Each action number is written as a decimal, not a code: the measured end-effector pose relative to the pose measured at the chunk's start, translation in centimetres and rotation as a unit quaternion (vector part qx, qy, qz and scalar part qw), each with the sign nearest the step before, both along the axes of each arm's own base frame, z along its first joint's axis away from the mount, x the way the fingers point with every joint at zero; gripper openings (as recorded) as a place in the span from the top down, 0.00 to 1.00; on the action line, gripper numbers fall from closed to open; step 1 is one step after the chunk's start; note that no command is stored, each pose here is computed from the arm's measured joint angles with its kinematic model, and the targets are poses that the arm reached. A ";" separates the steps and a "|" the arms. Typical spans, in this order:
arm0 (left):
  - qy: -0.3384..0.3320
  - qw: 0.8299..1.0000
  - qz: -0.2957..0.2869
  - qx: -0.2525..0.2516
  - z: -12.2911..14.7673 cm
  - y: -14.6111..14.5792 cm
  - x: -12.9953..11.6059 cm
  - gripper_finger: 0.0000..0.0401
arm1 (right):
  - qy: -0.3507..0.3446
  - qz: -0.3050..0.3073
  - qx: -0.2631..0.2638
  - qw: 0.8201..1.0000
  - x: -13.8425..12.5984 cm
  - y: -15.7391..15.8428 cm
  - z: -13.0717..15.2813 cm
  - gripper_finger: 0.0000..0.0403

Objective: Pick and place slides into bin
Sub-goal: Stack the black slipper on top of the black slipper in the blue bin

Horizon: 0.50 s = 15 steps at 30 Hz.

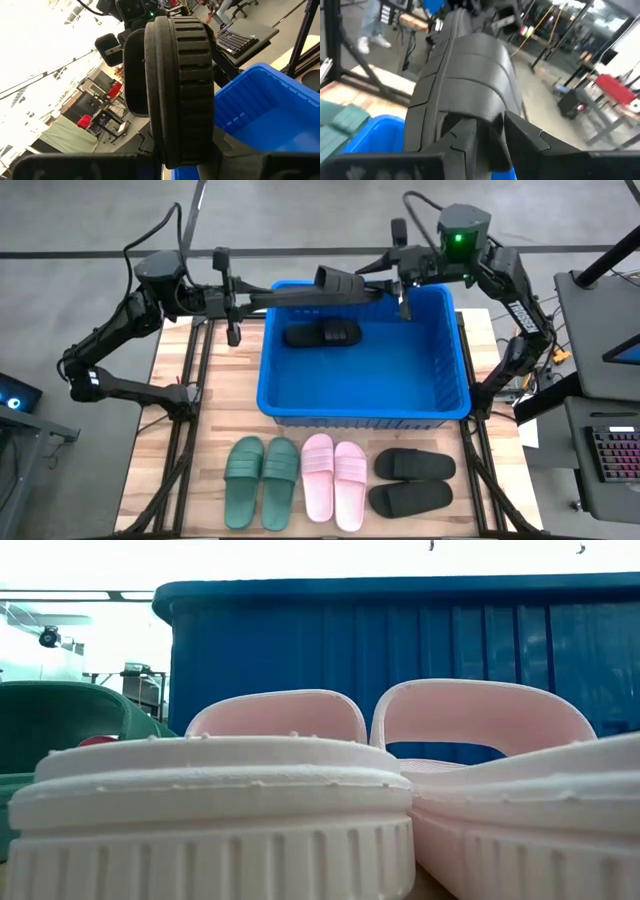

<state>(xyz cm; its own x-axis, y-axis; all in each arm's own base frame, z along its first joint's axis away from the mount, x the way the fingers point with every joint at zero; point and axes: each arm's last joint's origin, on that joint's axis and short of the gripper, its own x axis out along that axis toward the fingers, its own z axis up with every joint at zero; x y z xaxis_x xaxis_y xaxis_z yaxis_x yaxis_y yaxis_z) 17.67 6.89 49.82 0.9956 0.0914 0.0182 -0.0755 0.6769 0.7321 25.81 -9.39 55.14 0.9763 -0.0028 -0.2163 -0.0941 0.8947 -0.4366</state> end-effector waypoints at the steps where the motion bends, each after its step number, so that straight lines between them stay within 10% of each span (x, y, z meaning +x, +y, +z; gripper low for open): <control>1: -0.001 1.000 -0.001 0.000 0.0 0.0 0.0 0.86 | -0.008 0.001 -0.004 1.000 0.0 0.0 0.2 0.79; 15: 0.001 1.000 -0.002 -0.001 0.0 0.1 0.2 0.86 | -0.035 0.000 -0.025 0.999 0.2 -0.1 0.7 0.97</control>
